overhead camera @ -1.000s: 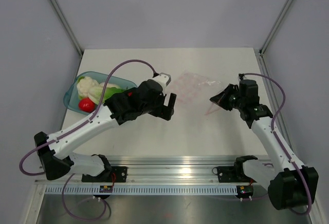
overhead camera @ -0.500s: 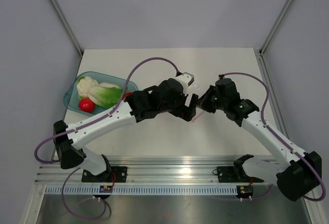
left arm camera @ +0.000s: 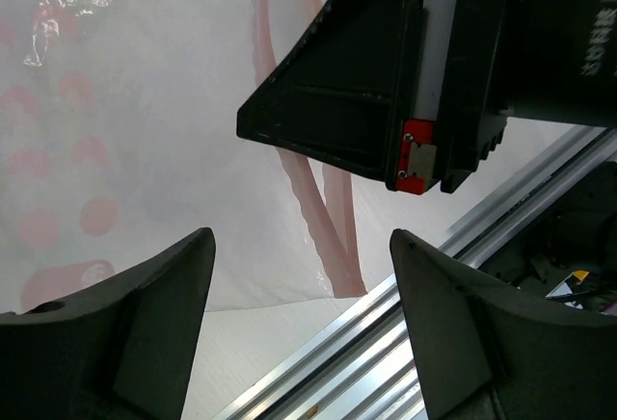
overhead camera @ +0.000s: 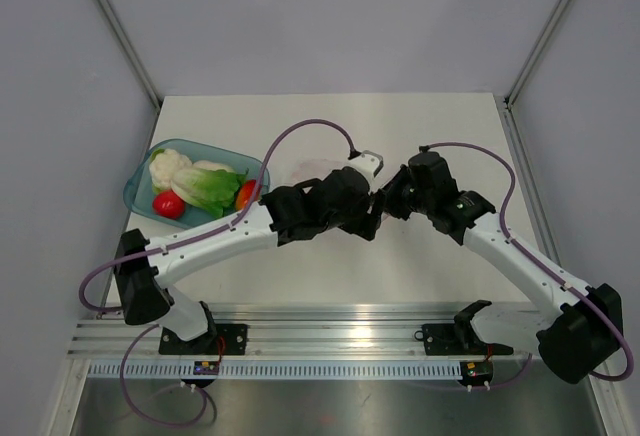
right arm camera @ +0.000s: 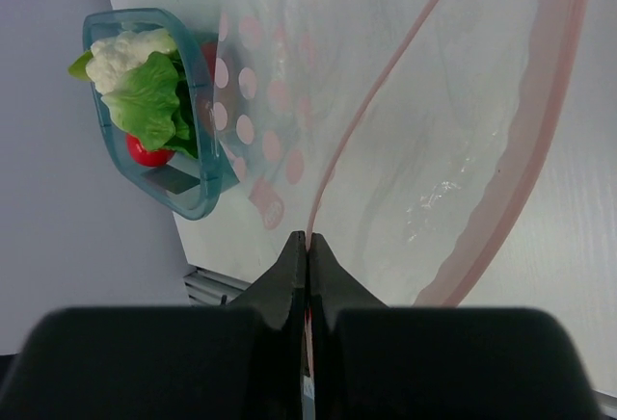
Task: Place the food in the zip-top bag and seal the zipper
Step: Pick up the zipper food storage bag at the center of the board.
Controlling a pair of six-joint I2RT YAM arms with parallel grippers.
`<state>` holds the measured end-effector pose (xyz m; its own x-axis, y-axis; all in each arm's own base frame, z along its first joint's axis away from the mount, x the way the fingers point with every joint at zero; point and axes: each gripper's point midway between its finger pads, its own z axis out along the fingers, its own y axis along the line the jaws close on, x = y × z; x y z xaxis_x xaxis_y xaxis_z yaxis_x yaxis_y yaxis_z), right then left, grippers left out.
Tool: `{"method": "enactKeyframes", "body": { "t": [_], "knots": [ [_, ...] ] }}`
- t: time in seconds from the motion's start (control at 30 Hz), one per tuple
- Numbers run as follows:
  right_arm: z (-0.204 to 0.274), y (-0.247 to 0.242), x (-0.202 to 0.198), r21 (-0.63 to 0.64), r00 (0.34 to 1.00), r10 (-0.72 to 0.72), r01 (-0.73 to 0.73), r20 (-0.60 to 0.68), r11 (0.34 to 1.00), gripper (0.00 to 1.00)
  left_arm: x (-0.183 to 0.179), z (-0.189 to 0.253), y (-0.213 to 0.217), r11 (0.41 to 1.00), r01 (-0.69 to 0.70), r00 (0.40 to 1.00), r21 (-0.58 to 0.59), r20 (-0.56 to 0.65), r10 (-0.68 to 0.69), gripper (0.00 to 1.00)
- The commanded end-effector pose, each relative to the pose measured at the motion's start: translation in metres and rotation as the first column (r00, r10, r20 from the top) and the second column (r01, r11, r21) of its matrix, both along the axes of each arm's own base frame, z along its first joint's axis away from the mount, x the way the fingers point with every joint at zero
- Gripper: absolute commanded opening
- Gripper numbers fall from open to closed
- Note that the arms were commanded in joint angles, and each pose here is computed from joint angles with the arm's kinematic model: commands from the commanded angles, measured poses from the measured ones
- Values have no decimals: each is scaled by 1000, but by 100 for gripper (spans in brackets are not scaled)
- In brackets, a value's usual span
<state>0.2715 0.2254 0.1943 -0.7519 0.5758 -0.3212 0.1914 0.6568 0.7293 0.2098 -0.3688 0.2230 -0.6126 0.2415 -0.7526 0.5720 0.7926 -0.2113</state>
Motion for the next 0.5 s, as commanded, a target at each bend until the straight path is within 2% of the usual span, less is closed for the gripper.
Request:
{"method": "enactKeyframes", "body": {
  "t": [0.0,0.17,0.33,0.47],
  "knots": [
    [32,8,6,87,997,-22,16,69,996,0,10,-4,-6,999,-46,997,11,67,45,74],
    [33,8,4,104,998,-24,18,63,994,0,15,-14,-5,997,-75,994,35,81,72,68],
    [32,4,1,97,997,-33,27,66,995,0,18,-19,-1,993,-110,990,45,88,106,57],
    [29,0,-2,87,997,-44,39,60,995,0,17,-14,-1,993,-110,990,29,88,107,59]
  ]
}}
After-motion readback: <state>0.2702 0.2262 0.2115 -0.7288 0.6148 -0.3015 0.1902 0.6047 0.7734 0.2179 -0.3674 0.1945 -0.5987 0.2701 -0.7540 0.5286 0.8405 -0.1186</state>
